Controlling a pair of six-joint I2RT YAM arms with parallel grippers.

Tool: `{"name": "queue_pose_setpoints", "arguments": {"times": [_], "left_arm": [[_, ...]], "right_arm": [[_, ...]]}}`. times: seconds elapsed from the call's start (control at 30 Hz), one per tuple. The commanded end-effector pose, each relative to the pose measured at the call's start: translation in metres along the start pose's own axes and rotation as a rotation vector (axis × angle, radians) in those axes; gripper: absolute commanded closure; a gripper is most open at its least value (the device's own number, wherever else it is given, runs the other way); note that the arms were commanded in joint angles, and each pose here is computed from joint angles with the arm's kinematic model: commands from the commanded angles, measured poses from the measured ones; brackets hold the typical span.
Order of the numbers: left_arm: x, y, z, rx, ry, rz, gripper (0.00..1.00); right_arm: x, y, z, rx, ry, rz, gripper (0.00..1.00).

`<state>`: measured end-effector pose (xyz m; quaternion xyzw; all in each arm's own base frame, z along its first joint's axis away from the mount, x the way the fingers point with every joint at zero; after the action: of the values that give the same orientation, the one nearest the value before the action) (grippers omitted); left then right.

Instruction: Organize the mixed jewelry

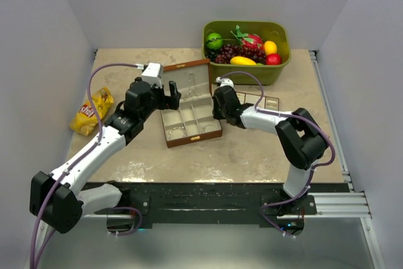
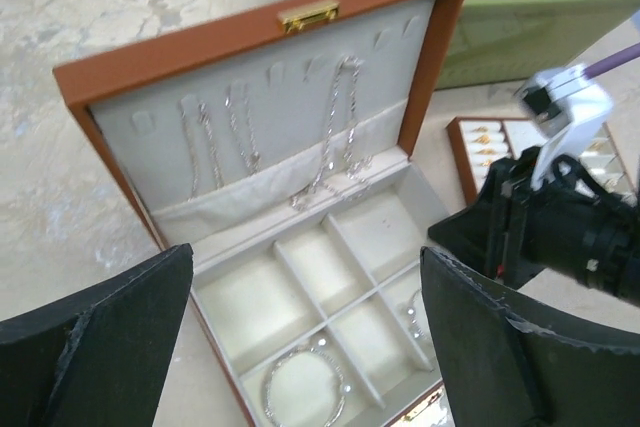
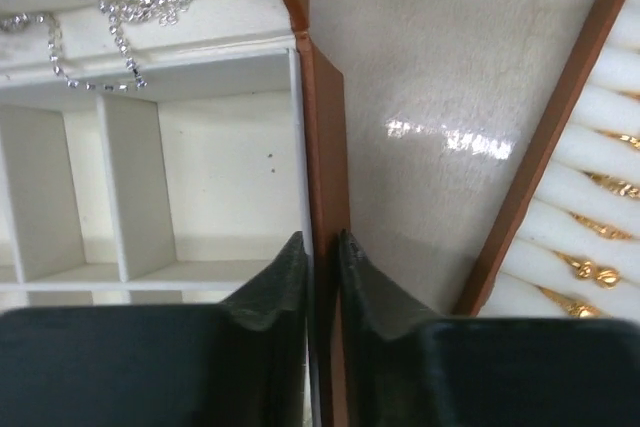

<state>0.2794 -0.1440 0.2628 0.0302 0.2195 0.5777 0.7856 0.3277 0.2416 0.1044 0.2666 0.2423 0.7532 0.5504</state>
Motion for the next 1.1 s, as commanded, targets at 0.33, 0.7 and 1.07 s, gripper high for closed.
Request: {"name": "queue_pose_setpoints", "arguments": {"times": [0.33,0.7,1.07], "left_arm": [[0.016,0.025,0.001,-0.02,-0.078,0.087,0.01],[0.021,0.04,0.008,-0.065,-0.091,0.13,0.01],[0.032,0.049,0.001,-0.093,-0.078,0.193,0.0]], "right_arm": [[0.018,0.048,-0.019,-0.031,0.218,0.091,1.0],[0.001,0.076,-0.034,-0.042,0.187,0.038,0.69],[0.019,0.134,0.023,-0.253,-0.192,0.116,0.54]]}}
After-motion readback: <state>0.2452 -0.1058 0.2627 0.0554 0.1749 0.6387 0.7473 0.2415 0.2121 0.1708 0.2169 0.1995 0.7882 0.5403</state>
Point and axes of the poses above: each gripper's point midway between its finger pads, its own y axis back along the fingers, its own x axis along the line the jaws close on, z = x × y, the point moved 8 cm from there along y, back along the fingers, and after that the axes turned 7 degrees about y, right-handed, at the moved point
